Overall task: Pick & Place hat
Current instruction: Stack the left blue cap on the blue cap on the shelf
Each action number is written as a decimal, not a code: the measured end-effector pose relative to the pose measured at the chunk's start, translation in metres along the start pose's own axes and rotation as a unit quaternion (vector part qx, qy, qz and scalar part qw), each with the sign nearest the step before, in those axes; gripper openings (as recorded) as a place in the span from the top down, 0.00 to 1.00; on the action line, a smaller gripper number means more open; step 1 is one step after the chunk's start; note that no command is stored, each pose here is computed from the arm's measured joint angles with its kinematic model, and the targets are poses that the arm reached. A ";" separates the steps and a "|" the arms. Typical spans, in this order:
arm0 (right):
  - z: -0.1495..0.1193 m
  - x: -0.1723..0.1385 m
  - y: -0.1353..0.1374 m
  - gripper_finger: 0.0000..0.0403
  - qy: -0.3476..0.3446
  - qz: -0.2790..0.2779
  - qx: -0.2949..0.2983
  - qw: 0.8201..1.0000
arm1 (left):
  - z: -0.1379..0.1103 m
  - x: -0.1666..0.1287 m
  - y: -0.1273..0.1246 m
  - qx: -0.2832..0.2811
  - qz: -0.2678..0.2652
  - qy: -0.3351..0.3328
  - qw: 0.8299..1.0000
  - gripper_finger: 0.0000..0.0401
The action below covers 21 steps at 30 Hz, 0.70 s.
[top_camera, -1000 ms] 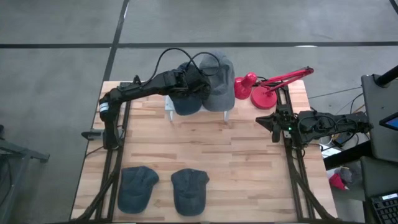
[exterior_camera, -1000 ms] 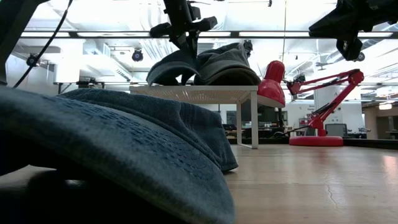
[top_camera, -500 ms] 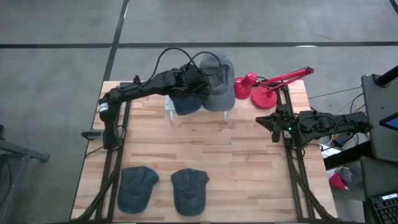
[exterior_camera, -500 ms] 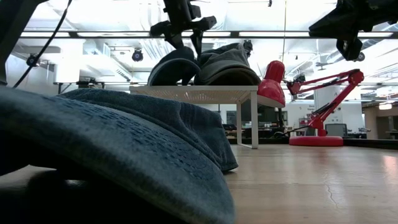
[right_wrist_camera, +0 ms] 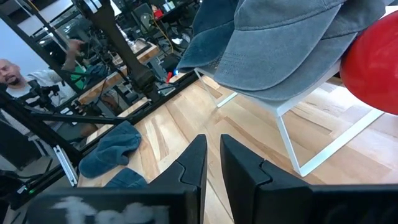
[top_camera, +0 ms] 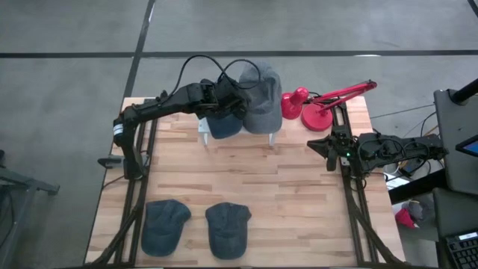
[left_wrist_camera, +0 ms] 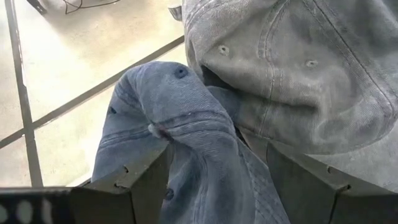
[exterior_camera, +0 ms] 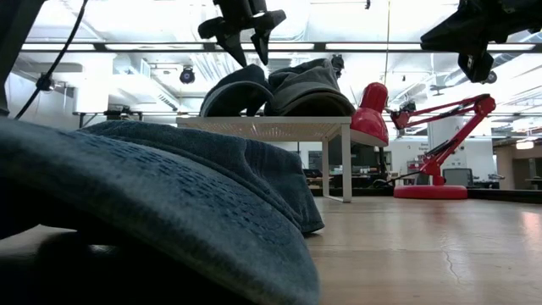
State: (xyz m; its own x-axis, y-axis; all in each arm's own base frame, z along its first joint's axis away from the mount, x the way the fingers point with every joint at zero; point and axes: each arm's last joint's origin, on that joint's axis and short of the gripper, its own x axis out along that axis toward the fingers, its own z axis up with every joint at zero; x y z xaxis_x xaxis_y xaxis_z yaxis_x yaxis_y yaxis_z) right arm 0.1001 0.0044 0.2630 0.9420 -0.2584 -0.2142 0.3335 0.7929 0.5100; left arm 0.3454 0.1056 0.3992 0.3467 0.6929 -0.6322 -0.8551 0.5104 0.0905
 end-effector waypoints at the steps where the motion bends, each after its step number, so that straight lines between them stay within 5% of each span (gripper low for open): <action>1: 0.000 0.000 0.000 0.89 0.000 0.000 0.000 1.000 | 0.000 0.000 0.000 0.000 0.000 0.000 1.000 0.33; 11: 0.000 0.000 0.000 0.89 0.000 0.000 0.000 1.000 | -0.003 -0.021 0.007 0.000 -0.012 0.003 1.000 0.34; 21: 0.000 0.000 0.000 0.89 0.000 -0.001 0.000 1.000 | -0.039 -0.068 0.014 -0.039 -0.031 0.133 0.990 0.34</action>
State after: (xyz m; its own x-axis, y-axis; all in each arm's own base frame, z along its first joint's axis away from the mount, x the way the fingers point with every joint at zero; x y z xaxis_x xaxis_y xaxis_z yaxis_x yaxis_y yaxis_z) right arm 0.1002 0.0044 0.2629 0.9415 -0.2592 -0.2152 0.3347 0.7928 0.5094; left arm 0.2945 0.0461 0.4137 0.2949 0.4981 -0.8154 -0.8661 0.4998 -0.0079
